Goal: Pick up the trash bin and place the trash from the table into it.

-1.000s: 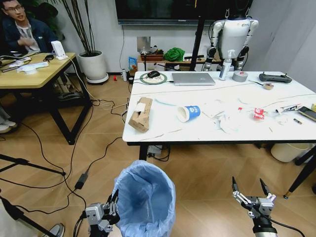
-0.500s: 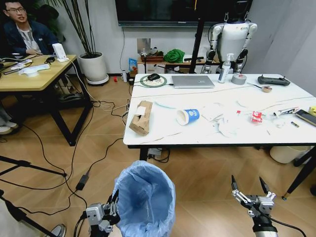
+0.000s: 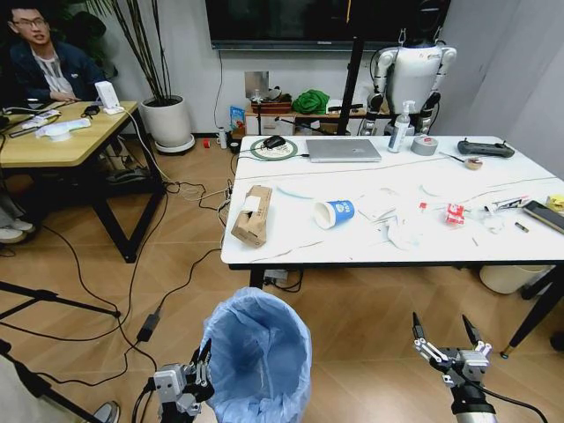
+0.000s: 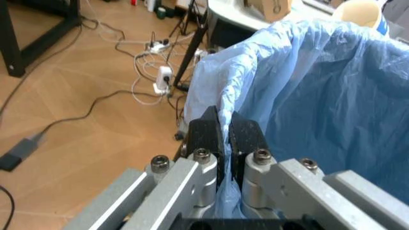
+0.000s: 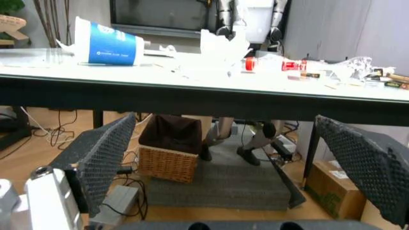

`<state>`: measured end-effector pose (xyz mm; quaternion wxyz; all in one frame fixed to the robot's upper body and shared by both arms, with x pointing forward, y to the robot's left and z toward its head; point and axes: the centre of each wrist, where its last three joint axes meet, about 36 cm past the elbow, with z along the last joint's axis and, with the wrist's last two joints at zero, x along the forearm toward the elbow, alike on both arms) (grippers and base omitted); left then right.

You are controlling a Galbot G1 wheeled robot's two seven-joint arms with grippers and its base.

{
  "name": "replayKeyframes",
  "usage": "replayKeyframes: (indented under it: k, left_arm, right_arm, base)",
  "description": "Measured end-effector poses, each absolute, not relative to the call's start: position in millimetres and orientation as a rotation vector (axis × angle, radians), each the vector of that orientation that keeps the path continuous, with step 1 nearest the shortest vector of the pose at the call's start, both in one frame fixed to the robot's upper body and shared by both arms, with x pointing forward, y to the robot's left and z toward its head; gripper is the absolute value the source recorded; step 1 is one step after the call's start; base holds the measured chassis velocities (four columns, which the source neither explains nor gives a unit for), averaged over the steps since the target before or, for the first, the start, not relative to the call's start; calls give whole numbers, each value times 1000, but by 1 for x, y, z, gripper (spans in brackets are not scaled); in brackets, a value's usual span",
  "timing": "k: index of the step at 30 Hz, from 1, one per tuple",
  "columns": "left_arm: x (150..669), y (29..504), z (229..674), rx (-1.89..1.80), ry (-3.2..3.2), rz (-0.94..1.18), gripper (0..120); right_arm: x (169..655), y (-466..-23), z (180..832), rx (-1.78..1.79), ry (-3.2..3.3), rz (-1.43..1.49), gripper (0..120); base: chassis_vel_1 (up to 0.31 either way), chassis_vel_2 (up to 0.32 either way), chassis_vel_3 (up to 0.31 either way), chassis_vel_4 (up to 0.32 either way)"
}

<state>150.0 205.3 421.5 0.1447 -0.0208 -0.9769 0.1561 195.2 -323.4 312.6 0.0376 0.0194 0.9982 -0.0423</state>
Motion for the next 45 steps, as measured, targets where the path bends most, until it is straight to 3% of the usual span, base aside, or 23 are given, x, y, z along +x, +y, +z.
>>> replayKeyframes:
  k: [13,25,45]
  left_arm:
    - [152,212,425,-77,-2891,343,0]
    - [151,234,424,9,-2826,355,0]
    - [132,236,445,15,-2824,337,0]
  right_arm:
    - [197,-322,318,44,3057,-111,100]
    - [243,-319,422,-78,2994,46,100]
    - [285,-322,480,-357,2951,-14,100]
  base:
    - [0,0,0,0]
    - [0,0,0,0]
    - [0,0,0,0]
